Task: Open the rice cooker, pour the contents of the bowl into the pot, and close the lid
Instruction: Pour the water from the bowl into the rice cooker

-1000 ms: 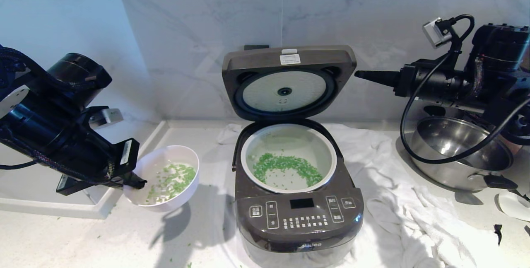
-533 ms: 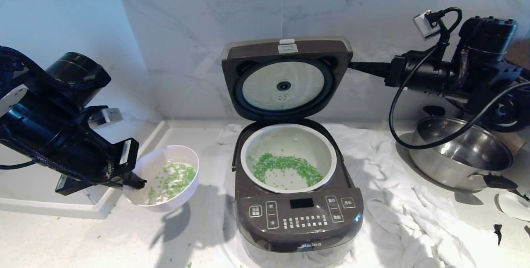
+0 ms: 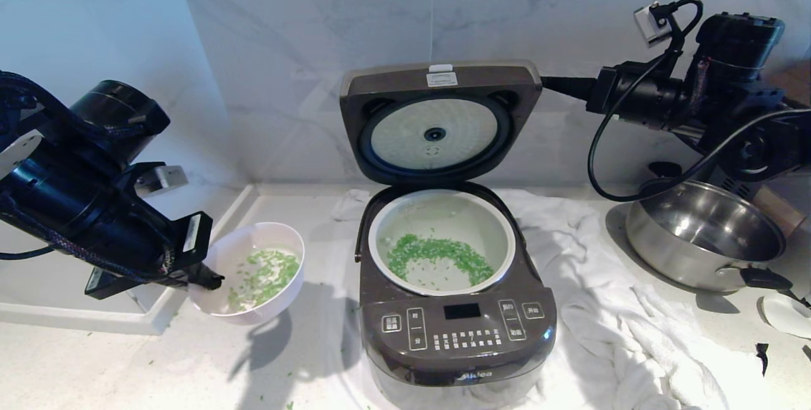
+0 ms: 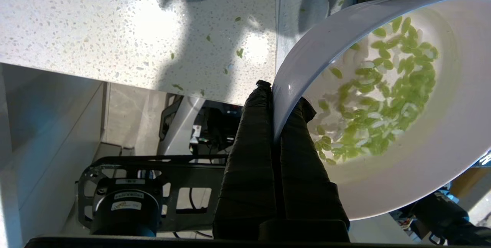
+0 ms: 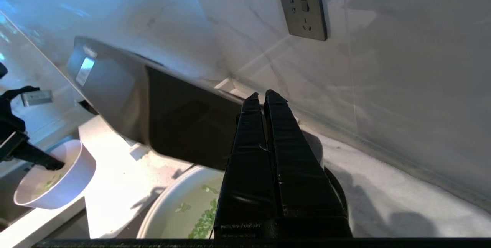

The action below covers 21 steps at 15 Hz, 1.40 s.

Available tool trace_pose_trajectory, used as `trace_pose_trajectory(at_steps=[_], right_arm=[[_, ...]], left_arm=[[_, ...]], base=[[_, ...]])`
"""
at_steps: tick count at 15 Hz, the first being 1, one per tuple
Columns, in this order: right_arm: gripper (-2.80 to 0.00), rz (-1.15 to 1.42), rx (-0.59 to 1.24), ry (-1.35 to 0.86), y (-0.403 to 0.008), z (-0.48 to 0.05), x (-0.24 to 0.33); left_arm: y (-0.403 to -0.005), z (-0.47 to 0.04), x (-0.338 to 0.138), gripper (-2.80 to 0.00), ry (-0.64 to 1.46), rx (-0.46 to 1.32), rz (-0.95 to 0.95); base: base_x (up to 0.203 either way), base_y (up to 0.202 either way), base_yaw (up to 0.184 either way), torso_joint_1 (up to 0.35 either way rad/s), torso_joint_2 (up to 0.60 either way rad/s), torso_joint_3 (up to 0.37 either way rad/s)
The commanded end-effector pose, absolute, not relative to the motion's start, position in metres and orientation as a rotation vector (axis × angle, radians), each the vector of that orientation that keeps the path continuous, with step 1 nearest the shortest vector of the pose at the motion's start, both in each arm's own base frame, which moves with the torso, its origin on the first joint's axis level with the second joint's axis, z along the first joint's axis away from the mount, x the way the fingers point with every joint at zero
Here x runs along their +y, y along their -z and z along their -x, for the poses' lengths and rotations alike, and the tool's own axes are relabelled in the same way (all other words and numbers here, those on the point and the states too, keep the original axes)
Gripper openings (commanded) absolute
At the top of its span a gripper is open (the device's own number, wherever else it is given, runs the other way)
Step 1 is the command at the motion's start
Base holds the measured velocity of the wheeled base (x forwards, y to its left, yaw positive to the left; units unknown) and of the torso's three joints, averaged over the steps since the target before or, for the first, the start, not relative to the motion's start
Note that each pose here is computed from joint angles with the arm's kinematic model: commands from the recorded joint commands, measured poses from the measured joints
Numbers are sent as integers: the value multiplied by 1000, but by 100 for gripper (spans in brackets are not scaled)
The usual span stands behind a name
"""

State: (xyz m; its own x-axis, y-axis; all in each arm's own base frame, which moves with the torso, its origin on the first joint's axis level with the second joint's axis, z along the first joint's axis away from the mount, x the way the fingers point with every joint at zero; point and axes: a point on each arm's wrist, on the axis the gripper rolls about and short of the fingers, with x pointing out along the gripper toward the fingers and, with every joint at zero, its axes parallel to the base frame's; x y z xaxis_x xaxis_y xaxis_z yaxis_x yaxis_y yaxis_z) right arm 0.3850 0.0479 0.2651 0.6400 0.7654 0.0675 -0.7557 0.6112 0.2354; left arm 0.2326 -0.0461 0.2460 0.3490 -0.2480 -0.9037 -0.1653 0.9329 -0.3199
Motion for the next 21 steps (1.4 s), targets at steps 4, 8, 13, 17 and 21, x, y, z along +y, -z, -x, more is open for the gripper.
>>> trace_pose_trajectory(at_steps=[4,8,13,17,21], right_arm=[[-280,-274,85,-911,-265,-346,55],[-280,-298,153,-981,-255,-313,75],[-280,-297,156,-994,-245,-350,90],[-280,-287,106,-936,-249,-380,72],[-280,-287,106,-922,-245,-389,67]], left_arm=[[-244,-234,-46,-280,49,1234,392],[-243,-233,-46,-280,46,1241,394],[-244,-230,-46,-280,47,1235,396],[-245,-229,-45,-280,44,1230,402],[-245,-229,-45,-280,40,1234,405]], base=[[0,0,0,0,0,0],[0,0,0,0,0,0],[0,0,0,0,0,0],[0,0,0,0,0,0],[0,0,0,0,0,0]])
